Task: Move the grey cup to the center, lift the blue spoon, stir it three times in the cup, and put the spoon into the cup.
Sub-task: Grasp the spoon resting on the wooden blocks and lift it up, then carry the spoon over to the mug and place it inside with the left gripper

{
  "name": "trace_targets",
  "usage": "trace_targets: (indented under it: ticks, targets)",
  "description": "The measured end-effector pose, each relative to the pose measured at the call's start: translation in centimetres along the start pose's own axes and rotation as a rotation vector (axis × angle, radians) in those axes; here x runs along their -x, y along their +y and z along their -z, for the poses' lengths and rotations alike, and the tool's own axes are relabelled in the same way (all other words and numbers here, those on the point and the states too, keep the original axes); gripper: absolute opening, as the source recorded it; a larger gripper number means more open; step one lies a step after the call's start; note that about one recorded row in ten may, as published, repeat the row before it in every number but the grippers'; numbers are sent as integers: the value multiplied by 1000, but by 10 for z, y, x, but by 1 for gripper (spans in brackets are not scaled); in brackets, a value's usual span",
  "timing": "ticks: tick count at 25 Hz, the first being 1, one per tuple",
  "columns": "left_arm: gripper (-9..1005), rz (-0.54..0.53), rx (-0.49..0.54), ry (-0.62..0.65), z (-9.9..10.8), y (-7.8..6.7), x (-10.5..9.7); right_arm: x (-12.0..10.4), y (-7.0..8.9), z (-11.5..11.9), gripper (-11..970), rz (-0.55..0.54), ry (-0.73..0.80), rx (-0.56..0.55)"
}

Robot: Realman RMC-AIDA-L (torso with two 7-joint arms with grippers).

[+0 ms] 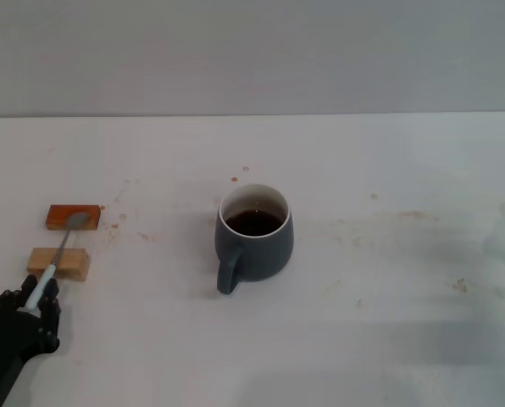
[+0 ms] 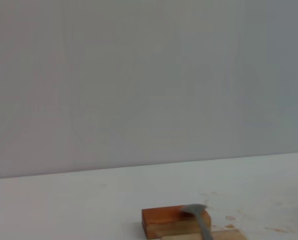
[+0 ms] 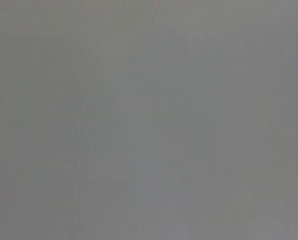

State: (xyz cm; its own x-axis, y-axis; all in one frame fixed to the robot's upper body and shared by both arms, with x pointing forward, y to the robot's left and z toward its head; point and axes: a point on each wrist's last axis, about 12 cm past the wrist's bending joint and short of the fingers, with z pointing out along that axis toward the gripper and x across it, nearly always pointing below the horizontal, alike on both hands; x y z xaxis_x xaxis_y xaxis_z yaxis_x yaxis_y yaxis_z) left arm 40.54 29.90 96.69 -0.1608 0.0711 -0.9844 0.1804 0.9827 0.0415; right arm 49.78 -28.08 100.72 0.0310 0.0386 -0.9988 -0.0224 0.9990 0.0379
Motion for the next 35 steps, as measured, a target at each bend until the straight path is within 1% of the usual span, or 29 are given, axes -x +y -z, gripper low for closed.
trace_targets:
  ticks: [6,12,14,16,17,22,23,25,28,29,30,31,32,33,34,35]
  targets:
    - [230,2,6,-1,-1,1,0,-1,0,1,-1,-1,3,-2]
    - [177,-4,2,-24,2,-1,3,-1,-1,2,-1,0,3,-2]
    - [177,-2,-13,-68,2,-5,8,-1,-1,2,-1,0,3,-2]
    - [177,-2,-13,-68,2,-5,8,-1,-1,2,-1,0,3,-2]
    - [177,6,-31,-106,2,-7,14,-1,-1,2,-1,0,3,-2]
    - [177,5,-45,-118,-1,-8,17,-1,0,1,-1,-1,3,-2]
    - [177,7,-69,-131,-5,-7,24,-1,0,1,-1,-1,2,-2]
    - [177,5,-86,-115,-12,-3,32,0,0,1,-1,-2,1,-2]
    - [176,5,-86,-115,-12,-3,32,0,0,1,-1,-2,1,-1]
    - [176,-9,-92,-91,-17,-1,38,0,0,1,-1,-2,1,-2]
    - [176,-68,-107,-58,-32,2,66,0,0,1,-1,-2,1,-1]
    - [176,-68,-107,-58,-32,2,66,0,0,1,-1,-2,1,-2]
    - [176,-73,-115,-58,-35,3,77,-1,0,2,-1,-3,1,-2]
    - [176,-73,-115,-58,-35,3,77,-1,0,2,-1,-3,2,-3]
    - [176,-89,-133,-39,-41,3,95,-1,-1,3,-1,-3,2,-6]
    - [176,-105,-138,-28,-44,3,103,-2,-1,5,-1,-4,2,-8]
